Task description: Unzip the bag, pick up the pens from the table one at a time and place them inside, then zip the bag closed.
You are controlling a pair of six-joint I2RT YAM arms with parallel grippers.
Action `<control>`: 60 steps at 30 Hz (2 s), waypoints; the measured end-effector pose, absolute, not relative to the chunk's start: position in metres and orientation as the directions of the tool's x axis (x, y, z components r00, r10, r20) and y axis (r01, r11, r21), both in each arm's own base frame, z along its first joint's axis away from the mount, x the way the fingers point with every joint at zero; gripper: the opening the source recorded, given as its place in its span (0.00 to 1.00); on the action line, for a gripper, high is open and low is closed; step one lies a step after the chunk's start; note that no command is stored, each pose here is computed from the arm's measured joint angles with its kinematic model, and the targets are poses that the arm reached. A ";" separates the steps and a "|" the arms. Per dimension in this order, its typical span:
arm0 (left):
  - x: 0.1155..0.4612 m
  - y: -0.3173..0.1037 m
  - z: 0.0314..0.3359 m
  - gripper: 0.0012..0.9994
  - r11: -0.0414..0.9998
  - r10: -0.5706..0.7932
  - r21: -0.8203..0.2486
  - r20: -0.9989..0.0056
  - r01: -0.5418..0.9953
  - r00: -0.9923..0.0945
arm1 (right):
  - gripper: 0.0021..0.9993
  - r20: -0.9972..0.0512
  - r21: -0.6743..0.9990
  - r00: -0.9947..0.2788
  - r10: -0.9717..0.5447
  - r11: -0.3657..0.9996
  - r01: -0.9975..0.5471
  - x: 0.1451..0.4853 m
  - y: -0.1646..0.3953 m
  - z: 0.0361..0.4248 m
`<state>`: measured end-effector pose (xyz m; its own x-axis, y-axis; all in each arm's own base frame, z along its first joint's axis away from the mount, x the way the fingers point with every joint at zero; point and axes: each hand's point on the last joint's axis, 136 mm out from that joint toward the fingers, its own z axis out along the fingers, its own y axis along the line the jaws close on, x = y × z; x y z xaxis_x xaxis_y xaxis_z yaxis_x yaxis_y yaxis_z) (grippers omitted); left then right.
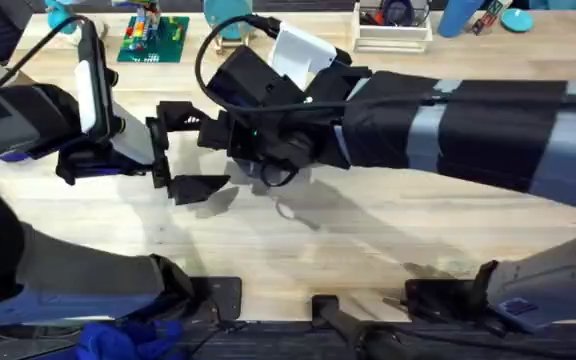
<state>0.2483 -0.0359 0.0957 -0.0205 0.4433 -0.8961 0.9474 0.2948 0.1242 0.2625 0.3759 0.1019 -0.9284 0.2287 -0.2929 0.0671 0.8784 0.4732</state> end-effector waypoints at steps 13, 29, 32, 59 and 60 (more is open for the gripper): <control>0.248 -0.036 0.096 0.99 0.295 0.443 0.124 -0.896 0.947 -0.021 | 0.71 -0.284 0.465 -0.926 0.247 0.881 0.092 0.268 0.372 0.096; 0.248 -0.036 0.096 0.99 0.295 0.443 0.124 -0.896 0.947 -0.020 | 0.19 -0.270 0.464 -0.930 0.248 0.880 0.100 0.266 0.372 0.092; 0.248 -0.036 0.096 0.99 0.295 0.443 0.124 -0.896 0.947 -0.020 | 0.15 -0.267 0.459 -0.931 0.247 0.882 0.103 0.265 0.371 0.091; 0.248 -0.036 0.096 0.99 0.295 0.443 0.124 -0.896 0.947 -0.021 | 0.03 -0.253 0.438 -0.934 0.252 0.891 0.121 0.263 0.365 0.088; 0.248 -0.036 0.096 0.99 0.295 0.443 0.124 -0.896 0.947 -0.021 | 0.03 -0.253 0.439 -0.934 0.252 0.890 0.121 0.263 0.365 0.088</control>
